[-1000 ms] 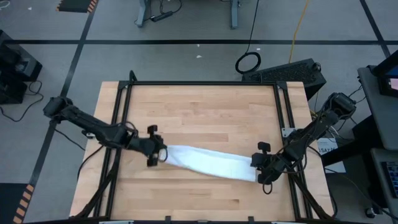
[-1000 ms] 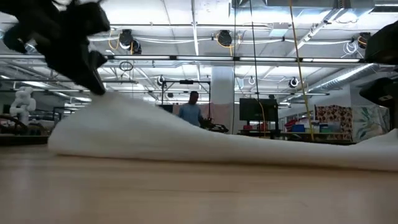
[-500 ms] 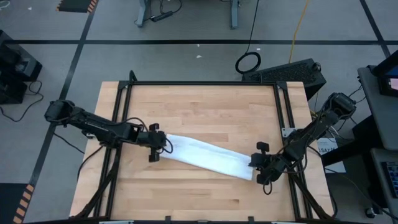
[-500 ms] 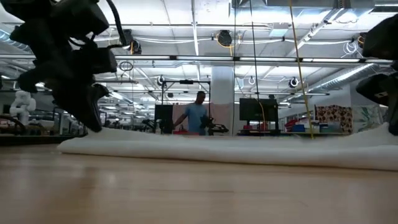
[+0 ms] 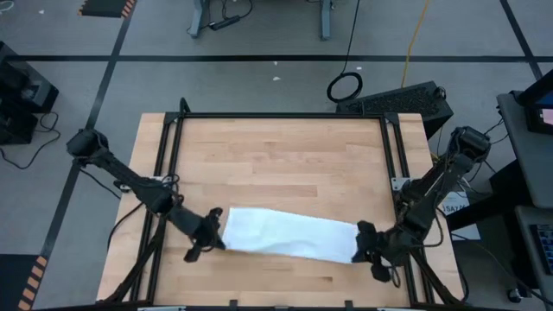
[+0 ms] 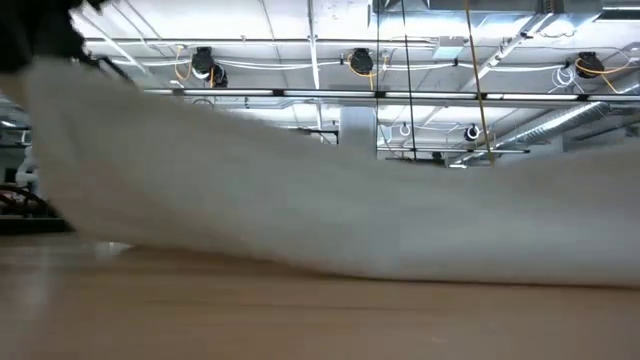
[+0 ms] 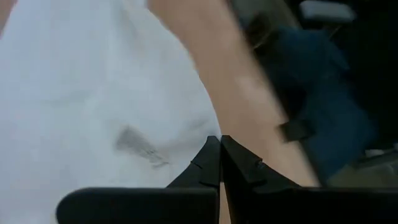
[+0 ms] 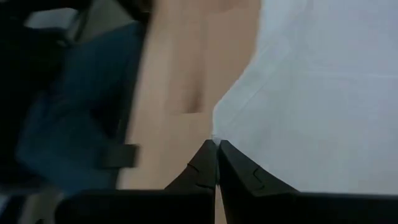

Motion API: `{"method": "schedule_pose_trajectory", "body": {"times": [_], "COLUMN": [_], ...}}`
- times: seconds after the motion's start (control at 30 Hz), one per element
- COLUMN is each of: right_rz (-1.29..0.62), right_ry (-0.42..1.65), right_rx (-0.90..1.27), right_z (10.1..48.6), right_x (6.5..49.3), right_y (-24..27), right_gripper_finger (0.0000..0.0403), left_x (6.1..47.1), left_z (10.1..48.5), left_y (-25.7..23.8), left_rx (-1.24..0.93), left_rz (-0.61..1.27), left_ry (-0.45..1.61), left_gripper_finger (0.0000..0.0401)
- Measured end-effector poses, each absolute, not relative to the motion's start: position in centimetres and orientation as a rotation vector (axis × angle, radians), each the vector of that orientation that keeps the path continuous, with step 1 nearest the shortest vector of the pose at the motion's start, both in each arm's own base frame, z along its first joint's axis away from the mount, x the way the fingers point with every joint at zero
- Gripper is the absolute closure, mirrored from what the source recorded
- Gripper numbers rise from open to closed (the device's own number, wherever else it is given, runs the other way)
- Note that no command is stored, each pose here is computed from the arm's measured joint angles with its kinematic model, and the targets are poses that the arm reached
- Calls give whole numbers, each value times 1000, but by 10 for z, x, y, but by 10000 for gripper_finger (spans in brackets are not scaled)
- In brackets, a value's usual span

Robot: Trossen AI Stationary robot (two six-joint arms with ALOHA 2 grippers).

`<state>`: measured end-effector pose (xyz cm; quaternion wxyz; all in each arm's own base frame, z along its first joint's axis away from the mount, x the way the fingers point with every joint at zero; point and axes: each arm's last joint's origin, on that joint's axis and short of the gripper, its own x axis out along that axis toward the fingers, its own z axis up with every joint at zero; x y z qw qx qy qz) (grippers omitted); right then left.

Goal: Roll napkin
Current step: Fold the white table napkin

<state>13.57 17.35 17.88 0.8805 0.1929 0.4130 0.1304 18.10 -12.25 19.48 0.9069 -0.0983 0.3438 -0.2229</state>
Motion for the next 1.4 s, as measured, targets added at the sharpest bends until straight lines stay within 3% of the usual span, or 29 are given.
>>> {"method": "schedule_pose_trajectory", "body": {"times": [0.17, 0.43, 0.63, 0.97, 1.4], "right_rz": [294, 11, -120, -160, -227], "right_ry": [902, 1002, 972, 962, 987], "right_rx": [377, 167, 61, 121, 32], "right_z": [194, 191, 189, 183, 168], "right_x": [128, 119, 121, 124, 127], "right_y": [185, 163, 149, 145, 148], "right_gripper_finger": [403, 403, 403, 403, 403], "left_x": [182, 182, 181, 178, 178], "left_z": [210, 191, 180, 168, 168], "left_y": [-133, -102, -90, -84, -81], "left_rx": [-139, -61, -71, -82, -48], "left_rz": [-453, -169, -108, -73, 10], "left_ry": [633, 832, 871, 888, 856], "left_gripper_finger": [395, 395, 395, 395, 395]}}
